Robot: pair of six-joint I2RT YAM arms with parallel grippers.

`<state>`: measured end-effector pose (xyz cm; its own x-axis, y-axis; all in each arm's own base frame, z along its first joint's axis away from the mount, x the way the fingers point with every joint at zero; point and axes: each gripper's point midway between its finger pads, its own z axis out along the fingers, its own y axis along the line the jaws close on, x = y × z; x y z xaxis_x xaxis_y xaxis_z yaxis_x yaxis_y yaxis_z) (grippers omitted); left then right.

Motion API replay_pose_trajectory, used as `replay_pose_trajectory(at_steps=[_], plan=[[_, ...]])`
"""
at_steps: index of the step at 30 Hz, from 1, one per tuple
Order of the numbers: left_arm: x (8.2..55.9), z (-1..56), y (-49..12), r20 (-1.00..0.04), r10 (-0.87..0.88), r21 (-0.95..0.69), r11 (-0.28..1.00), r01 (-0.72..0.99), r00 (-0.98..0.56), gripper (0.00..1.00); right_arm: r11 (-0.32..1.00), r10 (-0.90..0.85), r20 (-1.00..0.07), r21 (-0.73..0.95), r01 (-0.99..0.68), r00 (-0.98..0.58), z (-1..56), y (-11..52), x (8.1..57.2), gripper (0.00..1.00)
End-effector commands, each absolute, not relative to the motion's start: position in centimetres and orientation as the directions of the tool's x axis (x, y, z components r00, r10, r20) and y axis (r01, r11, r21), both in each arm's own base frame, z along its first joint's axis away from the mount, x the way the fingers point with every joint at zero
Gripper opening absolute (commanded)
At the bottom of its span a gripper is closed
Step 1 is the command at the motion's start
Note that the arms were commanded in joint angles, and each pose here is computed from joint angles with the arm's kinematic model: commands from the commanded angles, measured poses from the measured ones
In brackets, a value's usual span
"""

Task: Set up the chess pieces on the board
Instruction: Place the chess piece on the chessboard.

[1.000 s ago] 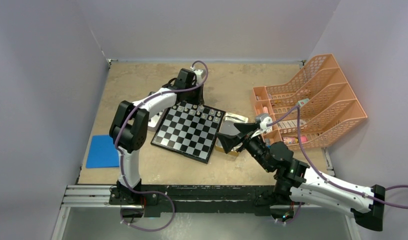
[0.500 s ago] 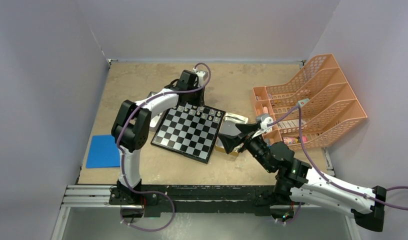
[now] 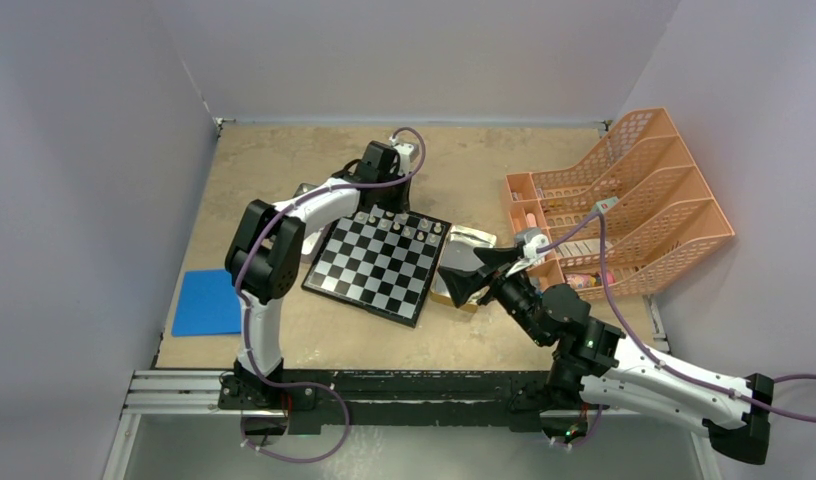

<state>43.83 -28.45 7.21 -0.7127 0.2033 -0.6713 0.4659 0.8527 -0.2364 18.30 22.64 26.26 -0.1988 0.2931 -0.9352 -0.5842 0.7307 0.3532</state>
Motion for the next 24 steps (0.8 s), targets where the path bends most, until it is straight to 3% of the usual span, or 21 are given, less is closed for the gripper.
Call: replay_pose_trajectory(at_steps=[1, 13, 24], plan=[[44.9, 8.9, -28.5, -0.715, 0.215, -0.188, 0.857, 0.479, -0.665, 0.03, 0.714, 0.369, -0.914, 0.396, -0.577, -0.170, 28.8, 22.2, 18.4, 0.99], [44.7, 8.3, -28.6, -0.701, 0.240, -0.171, 0.858, 0.485, -0.672, 0.11, 0.719, 0.349, -0.920, 0.384, -0.579, -0.176, 28.1, 22.6, 18.5, 0.99], [43.9, 8.3, -29.0, -0.682, 0.266, -0.176, 0.845, 0.505, -0.682, 0.10, 0.722, 0.342, -0.923, 0.379, -0.578, -0.179, 27.8, 22.6, 18.5, 0.99]])
